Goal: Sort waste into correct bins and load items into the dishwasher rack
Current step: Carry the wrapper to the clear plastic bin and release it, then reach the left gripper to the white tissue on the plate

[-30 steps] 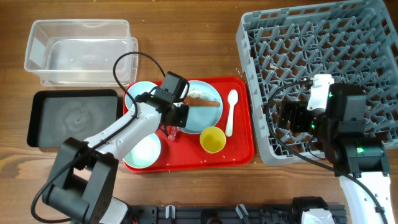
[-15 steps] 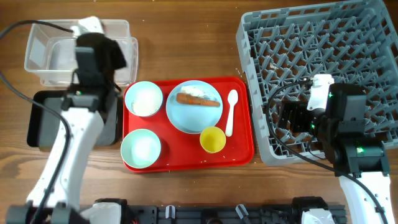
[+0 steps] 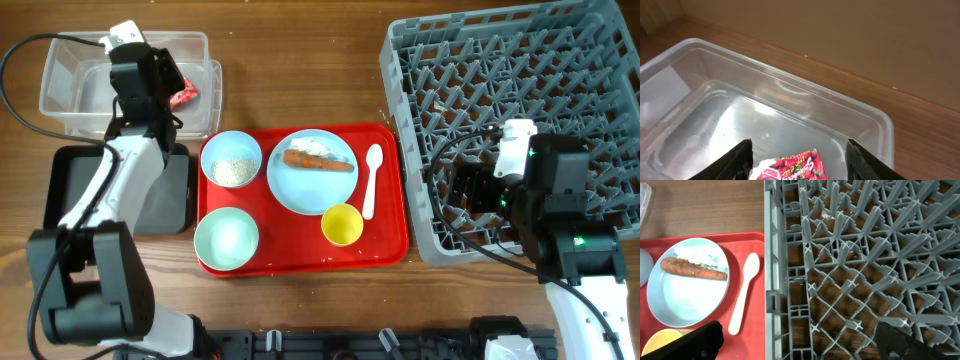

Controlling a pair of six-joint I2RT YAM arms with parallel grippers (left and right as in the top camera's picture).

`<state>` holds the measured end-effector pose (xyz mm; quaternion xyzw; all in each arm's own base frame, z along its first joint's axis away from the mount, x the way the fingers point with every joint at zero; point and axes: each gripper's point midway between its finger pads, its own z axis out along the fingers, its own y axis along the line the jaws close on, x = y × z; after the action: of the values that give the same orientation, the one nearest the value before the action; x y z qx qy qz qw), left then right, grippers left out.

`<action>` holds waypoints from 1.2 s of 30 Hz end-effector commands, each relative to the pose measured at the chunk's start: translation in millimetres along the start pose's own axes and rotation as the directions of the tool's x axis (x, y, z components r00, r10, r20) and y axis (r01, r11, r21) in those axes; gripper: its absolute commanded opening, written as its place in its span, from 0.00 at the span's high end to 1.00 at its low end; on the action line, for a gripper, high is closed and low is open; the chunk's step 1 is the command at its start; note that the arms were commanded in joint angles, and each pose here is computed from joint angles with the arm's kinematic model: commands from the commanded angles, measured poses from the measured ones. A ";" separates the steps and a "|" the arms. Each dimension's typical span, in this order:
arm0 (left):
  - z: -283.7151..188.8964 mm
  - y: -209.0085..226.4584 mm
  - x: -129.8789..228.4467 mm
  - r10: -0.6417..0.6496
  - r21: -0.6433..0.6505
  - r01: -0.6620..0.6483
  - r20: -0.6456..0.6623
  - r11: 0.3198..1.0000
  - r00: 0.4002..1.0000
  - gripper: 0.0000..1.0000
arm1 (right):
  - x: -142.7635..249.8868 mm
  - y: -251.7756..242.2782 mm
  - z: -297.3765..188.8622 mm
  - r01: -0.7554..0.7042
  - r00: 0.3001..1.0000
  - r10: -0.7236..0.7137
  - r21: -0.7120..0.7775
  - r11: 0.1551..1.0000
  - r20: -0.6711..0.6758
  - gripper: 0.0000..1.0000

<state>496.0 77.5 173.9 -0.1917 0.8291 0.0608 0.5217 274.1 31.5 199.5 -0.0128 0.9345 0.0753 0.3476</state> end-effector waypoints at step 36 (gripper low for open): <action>-116.4 -206.9 245.8 0.527 0.637 -0.138 -0.475 0.759 0.705 0.85 | -5.9 0.4 -0.6 -0.003 1.000 0.003 -0.005 1.000 0.003 0.00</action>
<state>384.6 -208.4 31.0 0.1170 0.9541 -0.1549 0.2279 274.9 31.6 196.6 -0.0124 0.9366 0.0752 0.3420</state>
